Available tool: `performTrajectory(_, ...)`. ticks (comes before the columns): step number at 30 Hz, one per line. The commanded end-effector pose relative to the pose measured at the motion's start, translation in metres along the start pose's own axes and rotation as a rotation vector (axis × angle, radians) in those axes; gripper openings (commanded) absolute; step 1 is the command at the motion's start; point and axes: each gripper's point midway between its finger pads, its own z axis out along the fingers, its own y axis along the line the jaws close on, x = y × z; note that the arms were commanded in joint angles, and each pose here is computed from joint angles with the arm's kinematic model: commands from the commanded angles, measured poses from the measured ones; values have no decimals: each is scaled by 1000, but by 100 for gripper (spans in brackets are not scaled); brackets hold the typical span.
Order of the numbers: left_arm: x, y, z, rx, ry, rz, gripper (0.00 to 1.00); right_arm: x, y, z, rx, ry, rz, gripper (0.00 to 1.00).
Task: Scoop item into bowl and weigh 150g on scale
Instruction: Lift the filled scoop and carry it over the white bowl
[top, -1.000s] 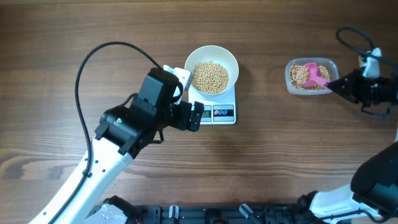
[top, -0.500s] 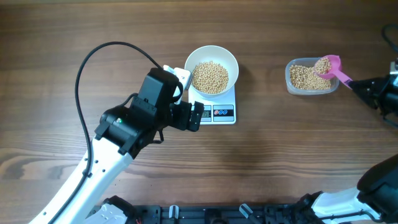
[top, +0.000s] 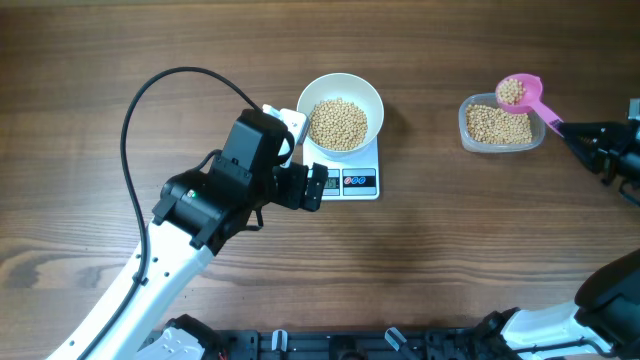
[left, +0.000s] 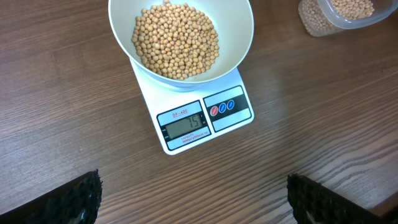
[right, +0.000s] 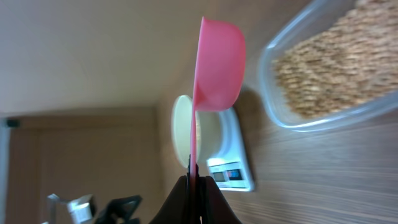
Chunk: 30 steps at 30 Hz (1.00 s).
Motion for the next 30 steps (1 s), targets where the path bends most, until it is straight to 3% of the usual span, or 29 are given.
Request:
performTrajectory(1, 0, 2, -1, -14, -8, -7, 100, 2, 23, 7, -158, -2, -27, 4)
performTrajectory(9, 0, 2, -1, -14, -8, -7, 100, 37, 49, 53, -191, 176, -44, 4)
performTrajectory(23, 0, 2, -1, -14, -8, -7, 100, 121, 85, 146, -178, 518, -370, 5)
performTrajectory(30, 0, 2, -1, -14, -8, -7, 100, 117, 77, 176, 89, 504, -525, 5)
